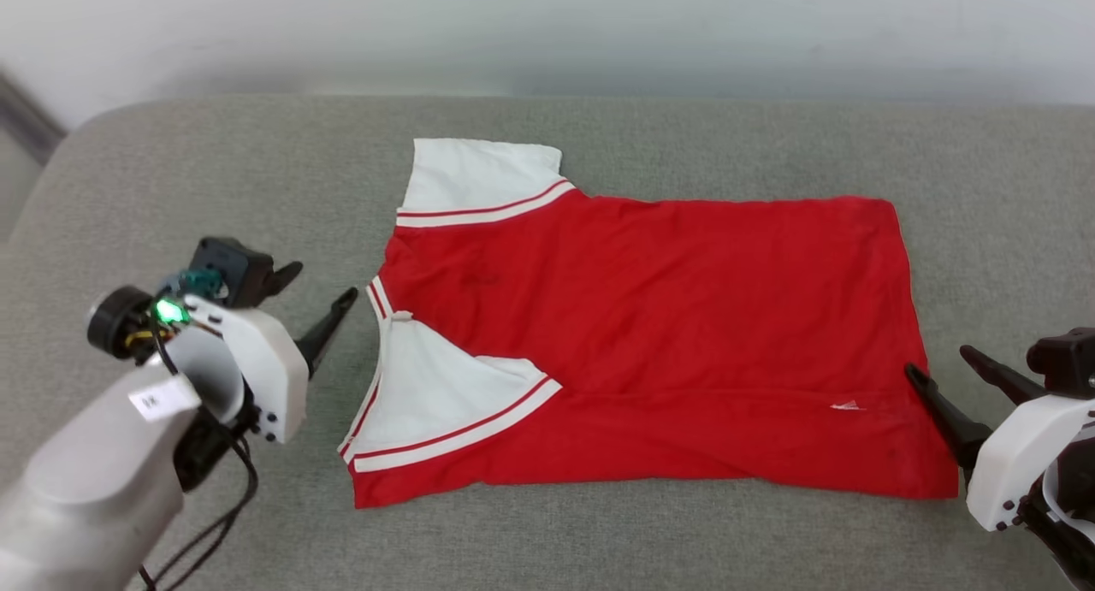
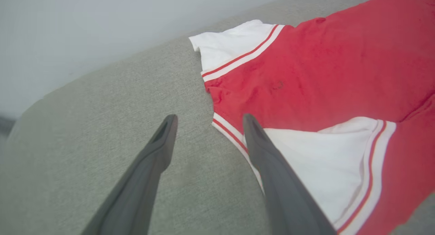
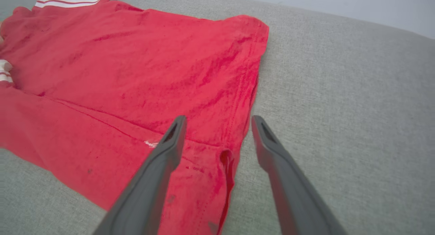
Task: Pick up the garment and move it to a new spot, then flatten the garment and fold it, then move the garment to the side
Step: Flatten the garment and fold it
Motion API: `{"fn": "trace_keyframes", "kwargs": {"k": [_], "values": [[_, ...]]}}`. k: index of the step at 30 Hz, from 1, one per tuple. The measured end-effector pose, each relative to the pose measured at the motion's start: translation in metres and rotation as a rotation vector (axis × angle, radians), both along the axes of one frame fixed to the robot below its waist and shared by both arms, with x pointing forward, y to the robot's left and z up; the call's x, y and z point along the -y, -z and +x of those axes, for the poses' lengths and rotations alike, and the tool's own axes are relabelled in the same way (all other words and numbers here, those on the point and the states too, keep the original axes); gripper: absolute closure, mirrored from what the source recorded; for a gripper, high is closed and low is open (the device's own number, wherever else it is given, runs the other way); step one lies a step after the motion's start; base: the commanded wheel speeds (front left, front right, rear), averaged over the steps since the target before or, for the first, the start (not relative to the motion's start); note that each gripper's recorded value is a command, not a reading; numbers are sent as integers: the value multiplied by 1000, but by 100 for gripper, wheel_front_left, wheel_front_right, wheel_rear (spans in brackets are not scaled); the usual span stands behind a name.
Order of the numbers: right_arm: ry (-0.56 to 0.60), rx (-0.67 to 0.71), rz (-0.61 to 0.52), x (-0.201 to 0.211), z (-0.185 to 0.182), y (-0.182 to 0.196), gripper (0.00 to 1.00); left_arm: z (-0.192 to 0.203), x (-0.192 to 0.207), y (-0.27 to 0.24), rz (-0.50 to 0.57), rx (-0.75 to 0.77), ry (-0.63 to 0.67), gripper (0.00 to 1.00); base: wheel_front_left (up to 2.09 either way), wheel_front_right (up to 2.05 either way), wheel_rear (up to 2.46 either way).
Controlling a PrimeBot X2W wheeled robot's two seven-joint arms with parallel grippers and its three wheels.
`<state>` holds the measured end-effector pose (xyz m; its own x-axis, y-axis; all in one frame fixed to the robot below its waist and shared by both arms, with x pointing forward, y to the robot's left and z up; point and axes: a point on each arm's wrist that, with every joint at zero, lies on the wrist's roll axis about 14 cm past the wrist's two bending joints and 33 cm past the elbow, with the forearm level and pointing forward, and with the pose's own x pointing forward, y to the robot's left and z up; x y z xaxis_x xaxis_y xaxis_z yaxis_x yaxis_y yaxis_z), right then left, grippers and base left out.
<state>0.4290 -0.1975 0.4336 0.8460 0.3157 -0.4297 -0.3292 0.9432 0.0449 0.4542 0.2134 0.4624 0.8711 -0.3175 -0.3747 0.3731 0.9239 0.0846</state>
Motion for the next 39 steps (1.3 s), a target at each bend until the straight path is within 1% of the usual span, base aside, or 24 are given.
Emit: {"fn": "trace_keyframes", "kwargs": {"k": [3,5,11,15,18,23,25,28,30,35,36,37,39], "values": [[-8,26,1,-2,2,-10,0,1,-7,-17,28,-18,-1,0,0,0,0],[-12,35,1,-4,3,-14,0,-2,-8,-20,42,-66,-1,0,0,0,0],[-20,40,-3,-6,2,-19,0,-24,1,-5,45,-347,22,0,0,0,0],[-34,16,-13,-8,-3,-14,0,-36,1,3,75,-483,46,0,0,0,0],[-38,-9,-20,-8,-6,-8,0,-48,9,16,42,-601,62,0,0,0,0],[-35,-31,-23,-6,-8,-3,0,-67,15,40,31,-750,82,0,0,0,0],[-33,-42,-27,-5,-9,0,0,-72,19,49,3,-794,80,0,0,0,0],[-32,-61,-30,-3,-9,5,0,-80,17,65,36,-848,81,0,0,0,0],[-30,-60,-32,-2,-7,5,0,-87,17,77,29,-891,73,0,0,0,0],[-29,-78,-37,-1,-6,10,0,-91,16,92,38,-927,67,1,0,0,0],[-30,-79,-38,-1,-6,10,0,-91,17,93,41,-924,71,57,0,0,0],[-30,-76,-40,0,-5,9,0,-91,17,93,43,-920,74,100,0,0,0],[-47,-84,-65,0,-5,7,0,-91,17,92,52,-908,81,100,0,0,0]]}}
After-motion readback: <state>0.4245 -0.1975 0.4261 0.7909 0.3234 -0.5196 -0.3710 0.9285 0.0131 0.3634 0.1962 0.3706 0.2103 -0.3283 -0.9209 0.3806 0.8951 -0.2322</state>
